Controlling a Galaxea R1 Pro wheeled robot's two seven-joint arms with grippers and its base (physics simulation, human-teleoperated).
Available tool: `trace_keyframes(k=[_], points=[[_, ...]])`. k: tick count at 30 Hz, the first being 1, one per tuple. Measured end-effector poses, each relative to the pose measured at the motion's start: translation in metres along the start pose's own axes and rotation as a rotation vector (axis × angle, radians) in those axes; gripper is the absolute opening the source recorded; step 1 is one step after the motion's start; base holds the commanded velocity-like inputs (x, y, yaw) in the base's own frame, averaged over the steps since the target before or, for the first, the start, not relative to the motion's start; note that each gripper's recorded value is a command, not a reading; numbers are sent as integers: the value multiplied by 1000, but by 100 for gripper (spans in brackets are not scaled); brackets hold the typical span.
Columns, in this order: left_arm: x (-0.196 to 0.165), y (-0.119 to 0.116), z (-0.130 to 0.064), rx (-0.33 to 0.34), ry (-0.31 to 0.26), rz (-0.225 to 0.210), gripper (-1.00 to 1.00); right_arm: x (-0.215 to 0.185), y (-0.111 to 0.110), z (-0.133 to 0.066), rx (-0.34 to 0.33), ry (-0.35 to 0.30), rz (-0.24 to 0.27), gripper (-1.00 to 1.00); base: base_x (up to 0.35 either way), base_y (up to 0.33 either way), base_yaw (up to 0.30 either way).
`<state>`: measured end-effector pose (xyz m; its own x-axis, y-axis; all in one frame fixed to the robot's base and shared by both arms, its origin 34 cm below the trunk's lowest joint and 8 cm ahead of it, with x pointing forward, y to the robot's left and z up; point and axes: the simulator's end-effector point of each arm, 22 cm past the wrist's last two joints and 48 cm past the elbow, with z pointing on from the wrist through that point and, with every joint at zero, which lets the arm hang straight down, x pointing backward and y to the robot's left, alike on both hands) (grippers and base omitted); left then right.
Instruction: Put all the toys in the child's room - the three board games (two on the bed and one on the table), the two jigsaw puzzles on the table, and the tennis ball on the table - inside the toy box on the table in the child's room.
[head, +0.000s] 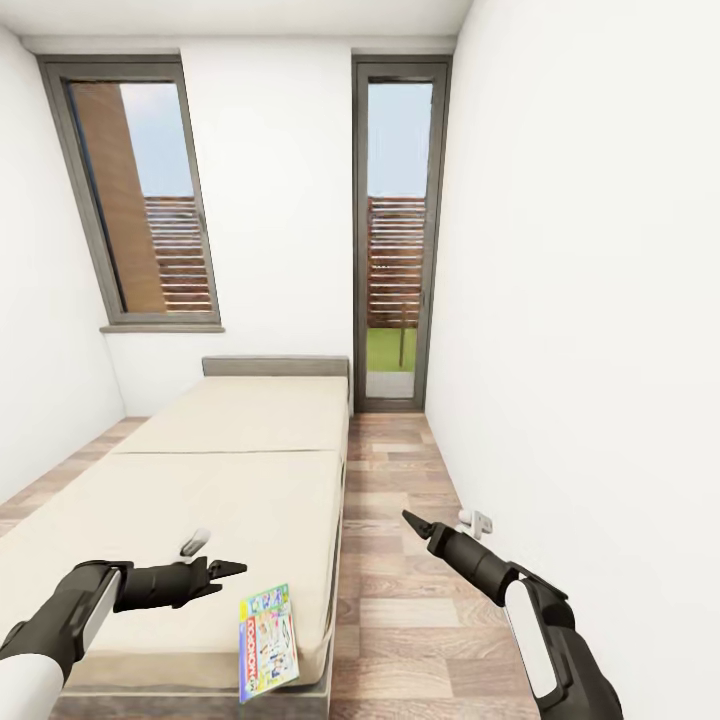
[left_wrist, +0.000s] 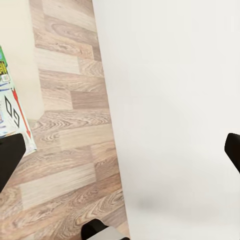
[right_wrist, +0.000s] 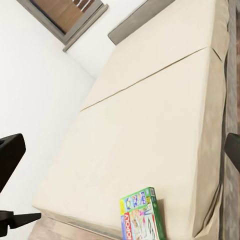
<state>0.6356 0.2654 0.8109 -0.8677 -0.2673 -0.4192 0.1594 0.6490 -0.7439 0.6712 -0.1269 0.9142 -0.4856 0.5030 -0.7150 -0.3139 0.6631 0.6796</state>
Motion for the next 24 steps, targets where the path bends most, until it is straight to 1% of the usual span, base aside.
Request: trace_keyframes(k=[24], points=[[19, 29, 21, 2, 0, 0, 100, 29, -25, 6, -7, -3, 1, 100, 0, 0, 0]])
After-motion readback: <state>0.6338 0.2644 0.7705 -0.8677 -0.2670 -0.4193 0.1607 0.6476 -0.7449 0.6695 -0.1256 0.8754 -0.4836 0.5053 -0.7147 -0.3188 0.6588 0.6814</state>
